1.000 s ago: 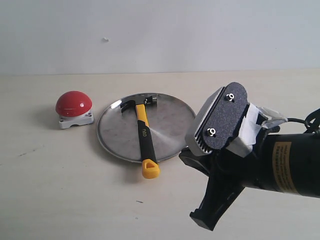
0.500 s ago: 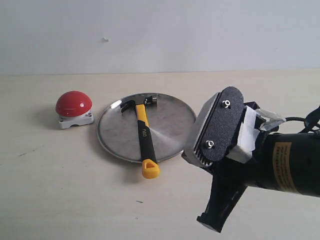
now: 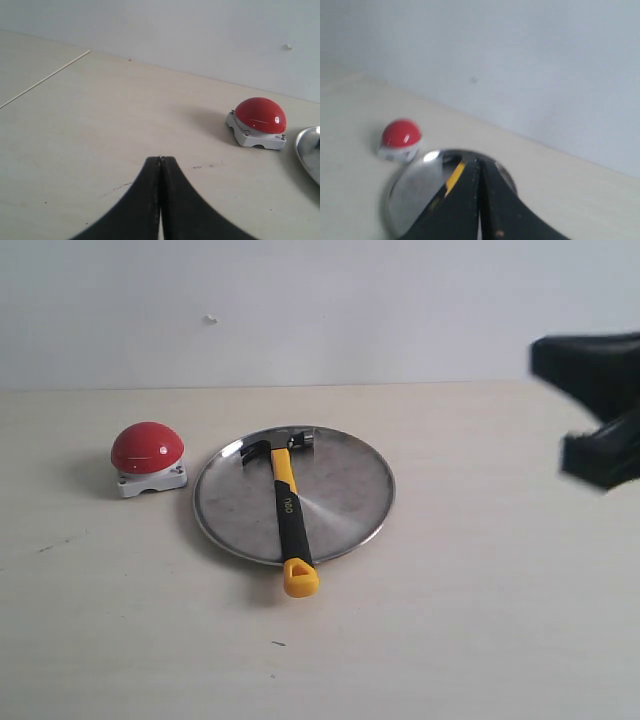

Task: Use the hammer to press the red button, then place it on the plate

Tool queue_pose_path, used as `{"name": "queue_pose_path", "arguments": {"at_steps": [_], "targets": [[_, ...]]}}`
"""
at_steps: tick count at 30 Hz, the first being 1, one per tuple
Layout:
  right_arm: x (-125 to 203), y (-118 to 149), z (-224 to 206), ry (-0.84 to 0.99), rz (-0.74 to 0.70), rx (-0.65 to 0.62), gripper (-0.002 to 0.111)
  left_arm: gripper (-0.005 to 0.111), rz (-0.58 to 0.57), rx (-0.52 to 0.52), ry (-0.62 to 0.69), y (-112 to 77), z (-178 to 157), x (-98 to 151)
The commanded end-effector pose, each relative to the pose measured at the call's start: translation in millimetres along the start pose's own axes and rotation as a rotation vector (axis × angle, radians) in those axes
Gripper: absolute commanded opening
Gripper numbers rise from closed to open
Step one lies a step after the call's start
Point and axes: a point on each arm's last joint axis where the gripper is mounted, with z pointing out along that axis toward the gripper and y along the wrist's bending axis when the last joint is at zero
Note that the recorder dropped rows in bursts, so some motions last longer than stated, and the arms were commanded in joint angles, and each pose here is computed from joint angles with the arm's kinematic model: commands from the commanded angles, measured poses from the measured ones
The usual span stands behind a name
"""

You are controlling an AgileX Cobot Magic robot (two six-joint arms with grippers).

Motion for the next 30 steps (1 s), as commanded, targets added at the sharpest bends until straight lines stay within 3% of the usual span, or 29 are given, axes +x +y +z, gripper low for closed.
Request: {"name": "queue_pose_path", "arguments": {"at_steps": [1, 7, 17, 22, 25, 30], "targets": [[-7.4, -27.5, -45.9, -0.185, 0.271, 0.205, 0.0, 0.0, 0.004, 0.005, -0.008, -0.2, -0.5, -0.6], [9.1, -35.6, -88.1, -0.339, 0.326, 0.403, 0.0, 0.0, 0.004, 0.005, -0.008, -0.2, -0.5, -0.6], [15.8, -31.2, -100.5, -0.384, 0.306, 0.427, 0.0, 0.0, 0.004, 0.005, -0.008, -0.2, -0.5, -0.6], [38.0, -37.3, -102.8, -0.312, 0.454, 0.522, 0.0, 0.0, 0.004, 0.004, -0.005, -0.2, -0.5, -0.4], [53.5, -34.9, -102.7, -0.183, 0.349, 0.546, 0.0, 0.0, 0.004, 0.004, -0.005, -0.2, -0.5, -0.4], [71.9, -31.5, -102.0, -0.158, 0.259, 0.545, 0.0, 0.0, 0.004, 0.004, -0.005, -0.2, -0.5, -0.4]]}}
